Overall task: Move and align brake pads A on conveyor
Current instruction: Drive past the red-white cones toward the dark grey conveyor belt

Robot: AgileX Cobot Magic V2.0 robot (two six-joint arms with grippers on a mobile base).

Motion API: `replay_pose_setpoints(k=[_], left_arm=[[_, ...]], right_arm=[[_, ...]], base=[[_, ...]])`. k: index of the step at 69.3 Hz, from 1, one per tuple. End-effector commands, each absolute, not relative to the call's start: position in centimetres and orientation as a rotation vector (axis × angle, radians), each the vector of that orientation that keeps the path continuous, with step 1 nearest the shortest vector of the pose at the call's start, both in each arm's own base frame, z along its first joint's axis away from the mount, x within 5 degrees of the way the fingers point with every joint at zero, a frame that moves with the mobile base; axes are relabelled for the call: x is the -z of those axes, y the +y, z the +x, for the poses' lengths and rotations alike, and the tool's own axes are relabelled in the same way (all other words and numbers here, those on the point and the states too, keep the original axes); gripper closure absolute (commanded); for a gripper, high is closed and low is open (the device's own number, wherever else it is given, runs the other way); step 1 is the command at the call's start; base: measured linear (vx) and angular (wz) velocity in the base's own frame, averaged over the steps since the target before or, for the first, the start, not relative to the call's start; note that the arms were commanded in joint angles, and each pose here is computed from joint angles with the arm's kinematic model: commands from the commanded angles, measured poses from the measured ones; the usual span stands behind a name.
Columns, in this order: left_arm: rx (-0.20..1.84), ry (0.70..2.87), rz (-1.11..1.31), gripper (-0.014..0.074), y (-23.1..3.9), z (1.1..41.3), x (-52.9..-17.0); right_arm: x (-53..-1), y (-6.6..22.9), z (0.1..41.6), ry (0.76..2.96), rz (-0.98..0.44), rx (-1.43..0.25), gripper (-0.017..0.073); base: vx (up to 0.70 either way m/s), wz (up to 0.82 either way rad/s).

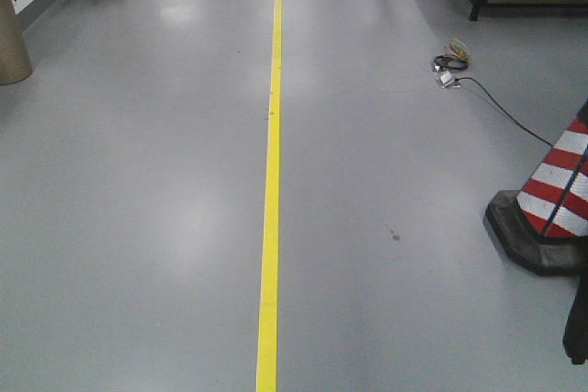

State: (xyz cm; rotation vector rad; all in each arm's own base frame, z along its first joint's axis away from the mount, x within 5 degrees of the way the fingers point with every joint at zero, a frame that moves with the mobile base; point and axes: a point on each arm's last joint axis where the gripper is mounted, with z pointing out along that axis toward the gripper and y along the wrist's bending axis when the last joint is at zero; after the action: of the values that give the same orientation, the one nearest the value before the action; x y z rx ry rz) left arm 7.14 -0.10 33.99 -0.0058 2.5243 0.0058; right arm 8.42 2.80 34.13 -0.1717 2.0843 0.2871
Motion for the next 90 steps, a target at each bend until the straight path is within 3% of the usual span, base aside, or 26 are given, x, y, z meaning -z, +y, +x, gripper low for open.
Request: replay_pose_setpoints(k=[1,38,90], left_arm=[[0.004,2.478,-0.008,0.0600,-0.16,7.37,-34.85],[0.004,2.478,-0.008,0.0600,-0.16,7.37,-34.85],[0.004,2.478,-0.008,0.0600,-0.16,7.37,-34.85]], right_arm=[[-35.75,2.84,8.66,1.971,-0.171,-0.297,0.0568],[-35.75,2.84,8.66,1.971,-0.171,-0.297,0.0568],[-35.75,2.84,8.66,1.971,-0.171,-0.297,0.0568]], base=[[0.63,-0.03],[0.48,-0.22],[0.35,-0.73]])
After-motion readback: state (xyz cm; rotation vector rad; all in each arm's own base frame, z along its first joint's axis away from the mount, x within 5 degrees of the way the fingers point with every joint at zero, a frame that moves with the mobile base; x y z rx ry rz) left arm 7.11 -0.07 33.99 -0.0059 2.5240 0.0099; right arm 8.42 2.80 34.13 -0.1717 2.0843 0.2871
